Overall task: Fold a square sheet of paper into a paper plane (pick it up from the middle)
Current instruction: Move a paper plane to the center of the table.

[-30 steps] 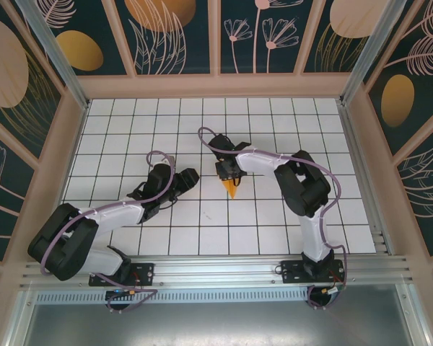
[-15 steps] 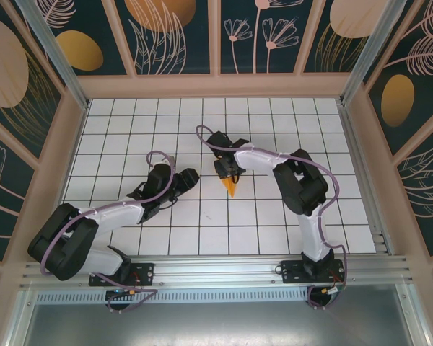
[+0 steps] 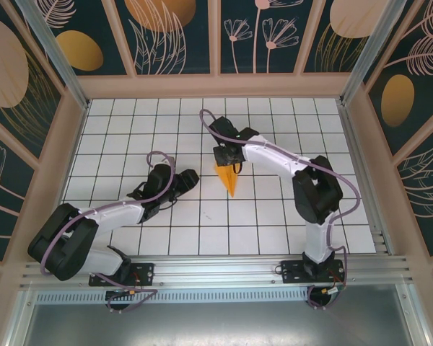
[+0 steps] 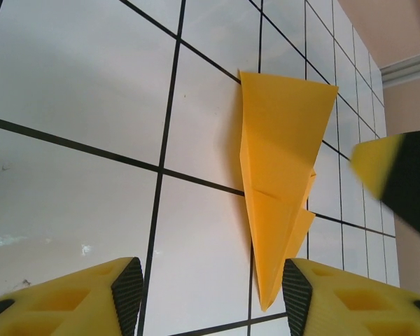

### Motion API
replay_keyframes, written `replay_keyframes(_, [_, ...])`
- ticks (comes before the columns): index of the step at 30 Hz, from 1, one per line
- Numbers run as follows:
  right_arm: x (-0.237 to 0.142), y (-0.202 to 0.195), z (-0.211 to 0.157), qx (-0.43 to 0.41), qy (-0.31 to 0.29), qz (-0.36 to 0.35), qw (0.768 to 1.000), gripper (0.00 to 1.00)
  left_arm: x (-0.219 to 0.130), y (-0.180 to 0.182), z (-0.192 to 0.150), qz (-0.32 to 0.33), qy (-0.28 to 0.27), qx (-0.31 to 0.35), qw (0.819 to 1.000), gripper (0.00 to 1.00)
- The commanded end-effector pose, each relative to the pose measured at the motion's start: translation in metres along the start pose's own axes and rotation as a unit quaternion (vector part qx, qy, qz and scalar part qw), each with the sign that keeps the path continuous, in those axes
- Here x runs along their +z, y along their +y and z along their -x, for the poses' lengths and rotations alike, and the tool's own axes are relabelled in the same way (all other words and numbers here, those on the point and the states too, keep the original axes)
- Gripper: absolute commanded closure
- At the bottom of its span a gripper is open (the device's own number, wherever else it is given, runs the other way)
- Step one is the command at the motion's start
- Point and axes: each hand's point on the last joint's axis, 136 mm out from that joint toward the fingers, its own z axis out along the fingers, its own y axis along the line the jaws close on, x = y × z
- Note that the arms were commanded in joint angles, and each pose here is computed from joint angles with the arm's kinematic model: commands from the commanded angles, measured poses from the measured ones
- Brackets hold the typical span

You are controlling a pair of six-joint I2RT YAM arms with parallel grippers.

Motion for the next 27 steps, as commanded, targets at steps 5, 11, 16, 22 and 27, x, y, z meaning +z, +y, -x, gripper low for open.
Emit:
replay_keyframes(5, [-0.122, -0.043, 0.06, 0.031, -0.182, -0.04, 0.982, 0.55, -0.011, -0.014, 0.022, 0.003, -0.04, 0.032, 0.999, 0.41])
replay_keyframes(11, [-0.179, -0.116, 0.052, 0.093, -0.312, -0.108, 0.939, 0.51, -0.029, -0.014, 0.043, 0.03, -0.091, 0.069, 0.993, 0.39])
replay_keyframes(16, [-0.168, -0.197, 0.016, 0.177, -0.328, -0.157, 0.915, 0.3, -0.056, -0.005, 0.066, 0.064, -0.161, 0.102, 0.979, 0.31])
replay_keyframes(22, [-0.103, -0.286, -0.052, 0.308, -0.28, -0.2, 0.887, 0.01, -0.095, 0.023, 0.096, 0.159, -0.261, 0.166, 0.938, 0.07])
replay_keyframes(27, [-0.074, -0.314, -0.079, 0.305, -0.272, -0.207, 0.889, 0.01, -0.135, 0.052, 0.126, 0.28, -0.333, 0.219, 0.874, 0.01])
